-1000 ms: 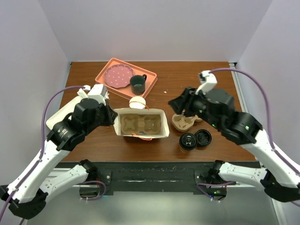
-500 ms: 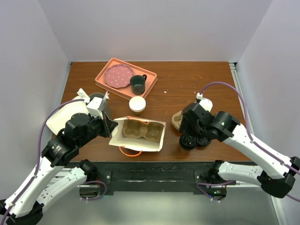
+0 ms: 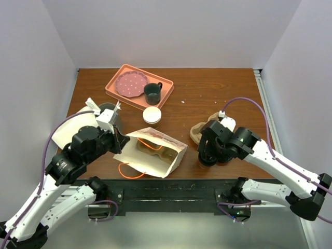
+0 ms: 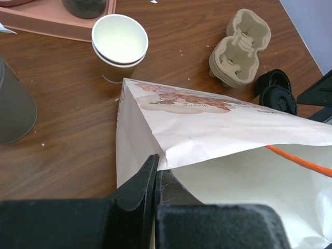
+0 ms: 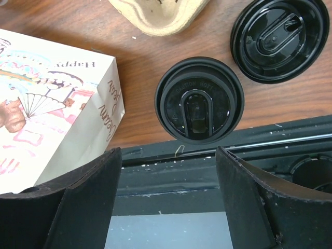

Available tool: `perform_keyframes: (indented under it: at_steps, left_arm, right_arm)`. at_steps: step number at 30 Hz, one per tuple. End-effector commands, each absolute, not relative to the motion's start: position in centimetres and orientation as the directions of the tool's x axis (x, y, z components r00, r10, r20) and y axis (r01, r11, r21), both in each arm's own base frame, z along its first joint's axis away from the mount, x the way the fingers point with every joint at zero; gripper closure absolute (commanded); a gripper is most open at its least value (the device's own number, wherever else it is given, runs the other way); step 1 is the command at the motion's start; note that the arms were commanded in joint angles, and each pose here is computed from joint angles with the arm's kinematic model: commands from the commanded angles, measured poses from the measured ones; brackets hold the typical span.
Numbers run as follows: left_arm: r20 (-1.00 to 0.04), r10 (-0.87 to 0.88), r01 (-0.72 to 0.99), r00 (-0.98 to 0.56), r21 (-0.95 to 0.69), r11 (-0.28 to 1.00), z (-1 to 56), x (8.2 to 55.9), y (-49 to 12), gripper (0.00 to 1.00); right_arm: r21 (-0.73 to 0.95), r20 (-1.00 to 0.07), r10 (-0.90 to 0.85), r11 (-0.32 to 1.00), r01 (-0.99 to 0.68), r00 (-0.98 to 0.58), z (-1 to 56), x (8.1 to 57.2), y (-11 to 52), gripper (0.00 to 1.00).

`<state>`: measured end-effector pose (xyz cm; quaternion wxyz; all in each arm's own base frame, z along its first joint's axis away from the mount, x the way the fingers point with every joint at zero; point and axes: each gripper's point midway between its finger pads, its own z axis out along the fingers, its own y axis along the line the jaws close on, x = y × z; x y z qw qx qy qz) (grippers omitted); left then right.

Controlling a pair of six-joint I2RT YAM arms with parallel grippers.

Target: Pack the takeout coffee

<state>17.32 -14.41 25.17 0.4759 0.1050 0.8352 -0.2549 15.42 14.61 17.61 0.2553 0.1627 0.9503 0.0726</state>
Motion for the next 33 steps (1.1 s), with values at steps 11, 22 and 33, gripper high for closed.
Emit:
perform_keyframes:
  at_steps: [11,22,33]
  left_arm:
    - [-0.787,-0.107,0.262,-0.608,-0.325,0.909,27.0,16.9,-12.3,1.0]
    - [-0.787,-0.118,0.26,-0.606,-0.336,0.905,27.0,16.4,-11.9,1.0]
    - [-0.793,-0.121,0.269,-0.597,-0.34,0.901,27.7,16.3,-12.0,1.0]
  right_arm:
    - [0.216,-0.477,0.338,0.94,0.265,-0.811,16.1,16.7,15.7,0.17]
    - [0.18,-0.486,0.307,0.951,0.25,-0.818,15.1,16.8,15.5,0.15]
    - [0.071,-0.53,0.251,0.965,0.253,-0.81,14.3,17.7,13.3,0.08]
